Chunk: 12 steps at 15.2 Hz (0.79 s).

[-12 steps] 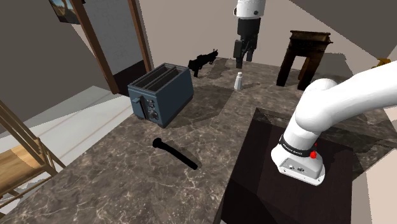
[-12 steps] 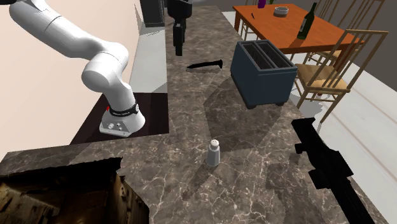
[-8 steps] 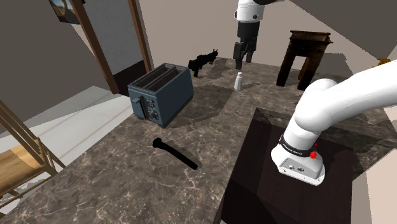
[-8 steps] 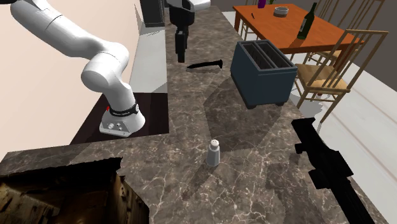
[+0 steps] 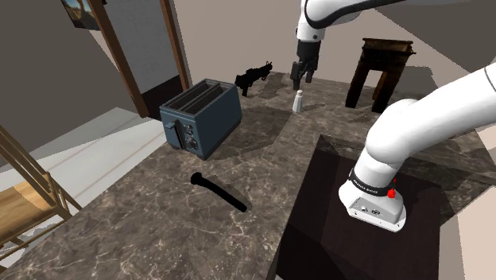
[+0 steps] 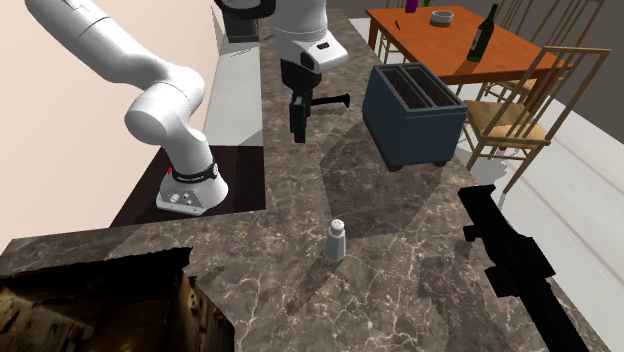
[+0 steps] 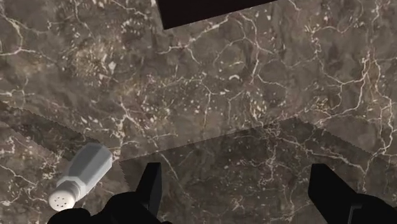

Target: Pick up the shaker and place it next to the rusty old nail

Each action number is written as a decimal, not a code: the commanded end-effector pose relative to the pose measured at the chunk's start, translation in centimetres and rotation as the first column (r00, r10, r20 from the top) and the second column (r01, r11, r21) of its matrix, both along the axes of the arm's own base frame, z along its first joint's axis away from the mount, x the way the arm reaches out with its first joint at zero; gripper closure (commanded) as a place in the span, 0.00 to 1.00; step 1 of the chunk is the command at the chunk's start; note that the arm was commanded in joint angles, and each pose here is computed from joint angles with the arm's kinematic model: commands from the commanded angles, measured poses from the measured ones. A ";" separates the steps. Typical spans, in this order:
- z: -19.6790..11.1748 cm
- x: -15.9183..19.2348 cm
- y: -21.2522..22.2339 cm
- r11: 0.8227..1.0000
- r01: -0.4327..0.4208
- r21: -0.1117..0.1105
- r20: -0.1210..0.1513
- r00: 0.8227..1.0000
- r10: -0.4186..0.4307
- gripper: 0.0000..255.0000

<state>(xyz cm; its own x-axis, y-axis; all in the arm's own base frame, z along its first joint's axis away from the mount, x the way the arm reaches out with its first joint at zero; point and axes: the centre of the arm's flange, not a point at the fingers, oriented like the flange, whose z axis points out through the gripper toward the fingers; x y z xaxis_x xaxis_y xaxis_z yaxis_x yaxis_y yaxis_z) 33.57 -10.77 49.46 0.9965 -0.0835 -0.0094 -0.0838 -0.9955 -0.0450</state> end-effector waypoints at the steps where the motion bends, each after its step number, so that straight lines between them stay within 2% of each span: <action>1: -1.3 0.7 -1.9 1.000 0.016 -0.003 0.013 1.000 -0.016 0.00; 12: -8.6 4.4 -13.4 0.995 0.104 -0.010 0.075 0.992 -0.103 0.00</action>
<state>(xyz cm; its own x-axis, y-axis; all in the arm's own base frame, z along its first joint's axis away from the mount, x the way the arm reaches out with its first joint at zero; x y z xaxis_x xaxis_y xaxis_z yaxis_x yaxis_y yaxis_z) 37.72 -23.07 41.54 0.9822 -0.1783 0.0595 -0.1759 -0.9835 -0.0433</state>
